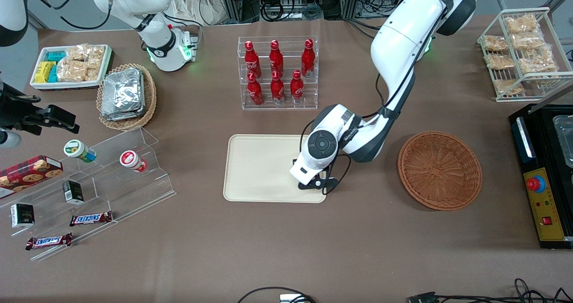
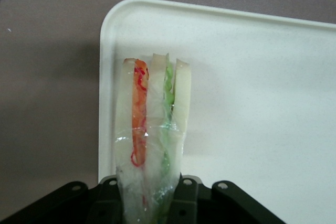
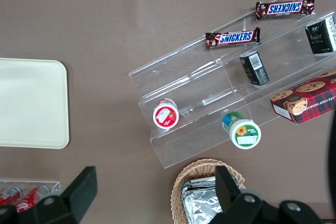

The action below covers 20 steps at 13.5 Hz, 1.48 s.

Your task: Place sandwich from basket to tray

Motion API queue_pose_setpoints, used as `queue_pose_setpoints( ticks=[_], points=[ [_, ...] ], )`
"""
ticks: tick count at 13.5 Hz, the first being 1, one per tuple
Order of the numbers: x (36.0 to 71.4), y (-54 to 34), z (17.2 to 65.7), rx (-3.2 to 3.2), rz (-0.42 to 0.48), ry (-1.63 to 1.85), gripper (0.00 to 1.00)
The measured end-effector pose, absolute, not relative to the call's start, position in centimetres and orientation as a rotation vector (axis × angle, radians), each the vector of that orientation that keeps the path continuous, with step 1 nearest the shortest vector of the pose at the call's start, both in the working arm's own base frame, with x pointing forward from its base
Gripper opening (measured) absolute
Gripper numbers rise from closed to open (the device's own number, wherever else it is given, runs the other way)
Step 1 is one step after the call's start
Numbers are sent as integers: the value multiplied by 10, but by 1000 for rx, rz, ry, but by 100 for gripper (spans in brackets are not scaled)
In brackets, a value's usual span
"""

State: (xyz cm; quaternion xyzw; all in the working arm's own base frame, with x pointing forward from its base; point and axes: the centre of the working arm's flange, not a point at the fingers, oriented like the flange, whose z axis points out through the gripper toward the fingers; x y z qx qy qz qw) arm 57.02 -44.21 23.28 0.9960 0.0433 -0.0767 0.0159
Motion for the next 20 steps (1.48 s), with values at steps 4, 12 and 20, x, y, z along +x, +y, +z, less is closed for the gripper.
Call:
queue_pose_setpoints(
  ticks=[4,12,20],
  points=[
    [571,-442,234,3097,-236,135,59],
    [575,-390,309,3132,-201,152,100],
    [545,-194,407,3198,-204,112,100]
  ],
)
